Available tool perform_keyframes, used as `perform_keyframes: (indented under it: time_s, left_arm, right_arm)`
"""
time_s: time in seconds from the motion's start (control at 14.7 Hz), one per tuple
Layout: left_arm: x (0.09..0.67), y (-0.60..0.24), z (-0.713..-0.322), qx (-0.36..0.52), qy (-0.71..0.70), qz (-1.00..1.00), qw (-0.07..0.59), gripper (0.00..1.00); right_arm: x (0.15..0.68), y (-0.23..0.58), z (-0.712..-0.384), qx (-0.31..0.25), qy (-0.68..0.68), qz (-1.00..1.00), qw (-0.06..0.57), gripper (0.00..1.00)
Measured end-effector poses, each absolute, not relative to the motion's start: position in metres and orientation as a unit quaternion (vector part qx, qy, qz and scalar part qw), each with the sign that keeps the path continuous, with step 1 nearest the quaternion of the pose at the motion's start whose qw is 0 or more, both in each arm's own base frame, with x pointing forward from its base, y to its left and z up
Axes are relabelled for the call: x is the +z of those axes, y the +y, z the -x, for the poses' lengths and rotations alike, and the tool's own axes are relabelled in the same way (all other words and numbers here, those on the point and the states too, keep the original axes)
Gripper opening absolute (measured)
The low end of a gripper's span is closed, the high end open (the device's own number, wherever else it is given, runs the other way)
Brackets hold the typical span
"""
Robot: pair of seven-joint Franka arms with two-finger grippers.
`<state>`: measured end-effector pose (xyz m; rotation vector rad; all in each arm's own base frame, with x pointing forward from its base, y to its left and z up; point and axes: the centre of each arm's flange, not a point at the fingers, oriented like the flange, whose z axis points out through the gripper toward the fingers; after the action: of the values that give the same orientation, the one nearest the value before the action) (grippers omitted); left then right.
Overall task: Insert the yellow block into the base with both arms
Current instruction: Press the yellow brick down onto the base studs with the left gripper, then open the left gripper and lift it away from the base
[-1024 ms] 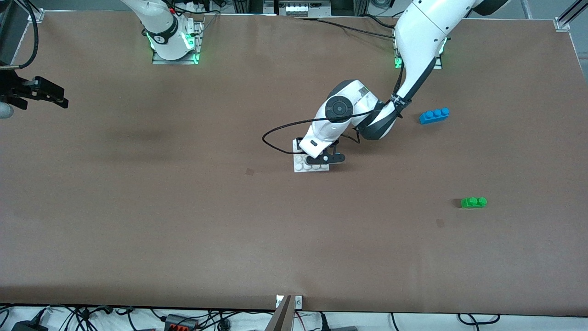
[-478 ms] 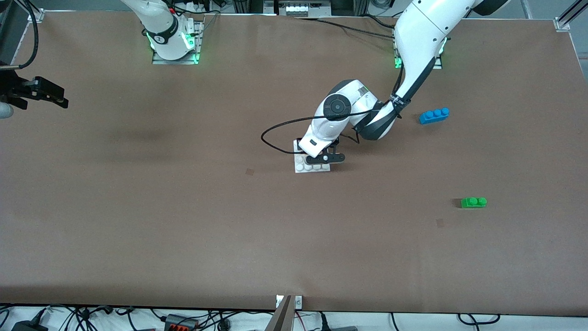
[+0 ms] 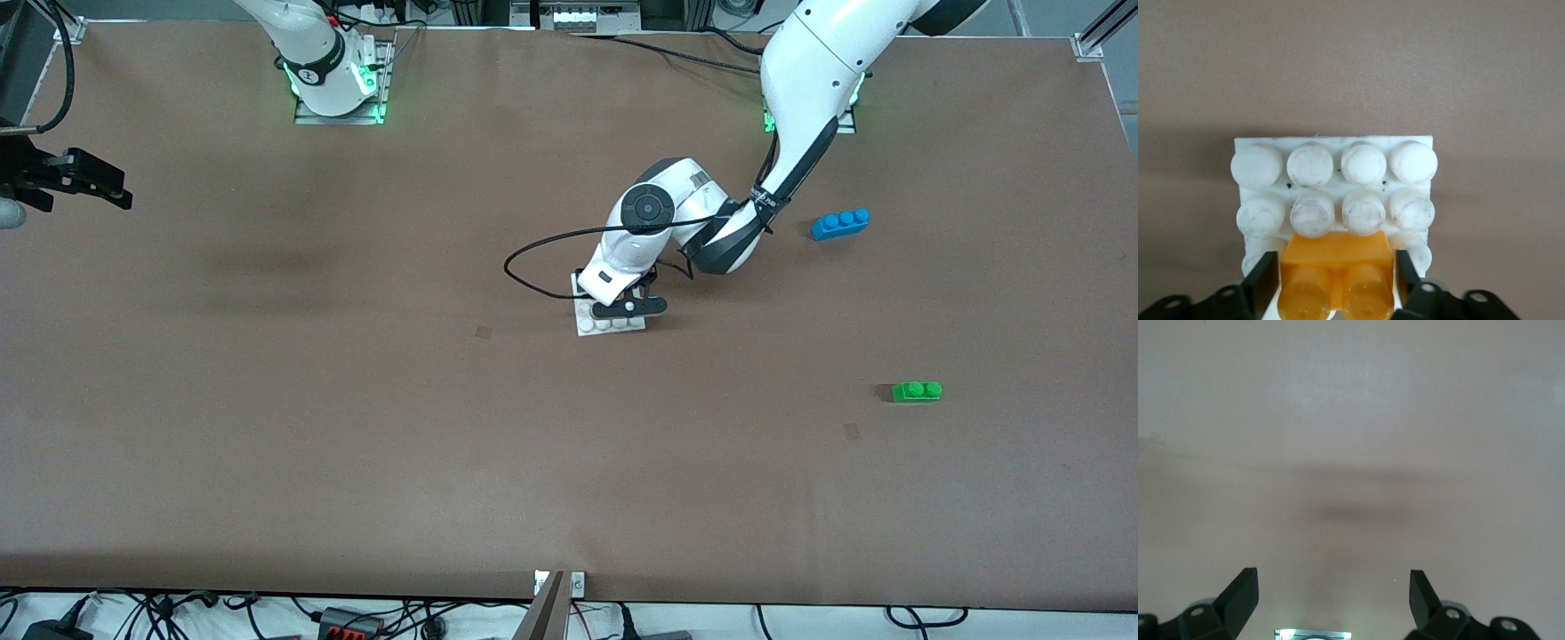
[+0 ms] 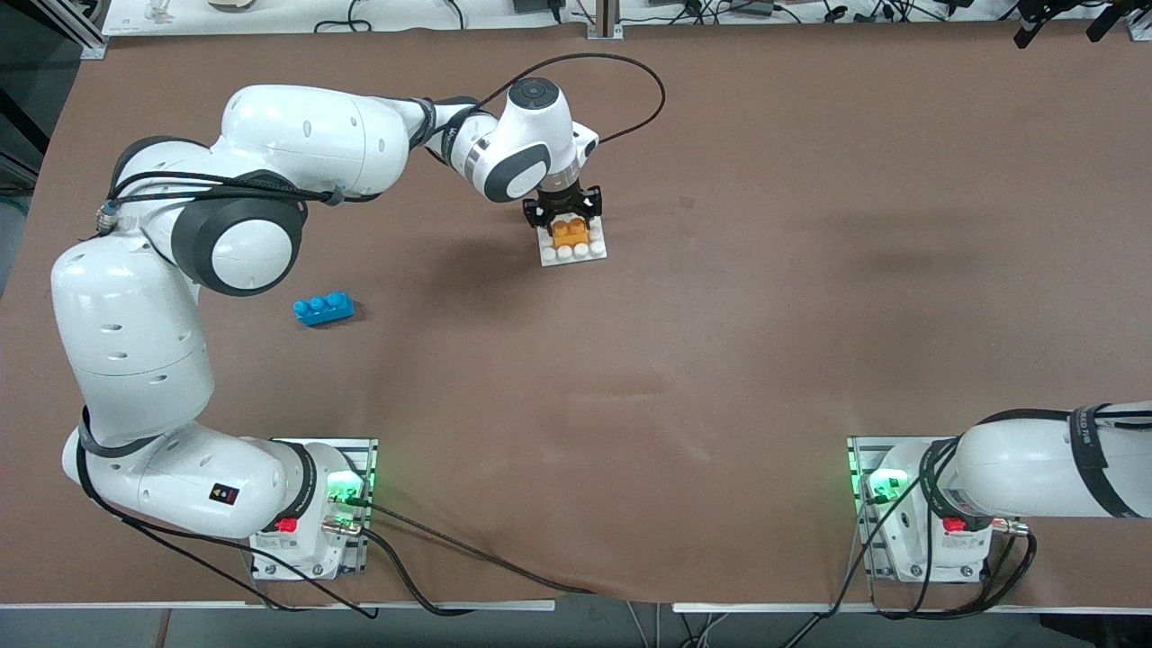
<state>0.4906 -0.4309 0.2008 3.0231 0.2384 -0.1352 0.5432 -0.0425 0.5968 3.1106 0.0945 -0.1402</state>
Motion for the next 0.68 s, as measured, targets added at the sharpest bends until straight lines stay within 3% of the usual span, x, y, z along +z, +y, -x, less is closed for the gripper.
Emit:
perform_keyframes:
  time_s: [0.14,0.68]
  left_arm:
    - [0.204,-0.430,-0.494,-0.048,0.088,-0.994,0.047,0.99]
    - [0.272,-0.401,-0.556,-0.051,0.124,-0.991,0.014,1.00]
  right_arm:
    - [0.597,-0.043,-0.543,-0.045,0.030,-0.998,0.013,1.00]
    - [0.597,-0.043,-0.543,-0.045,0.030,-0.998,0.013,1.00]
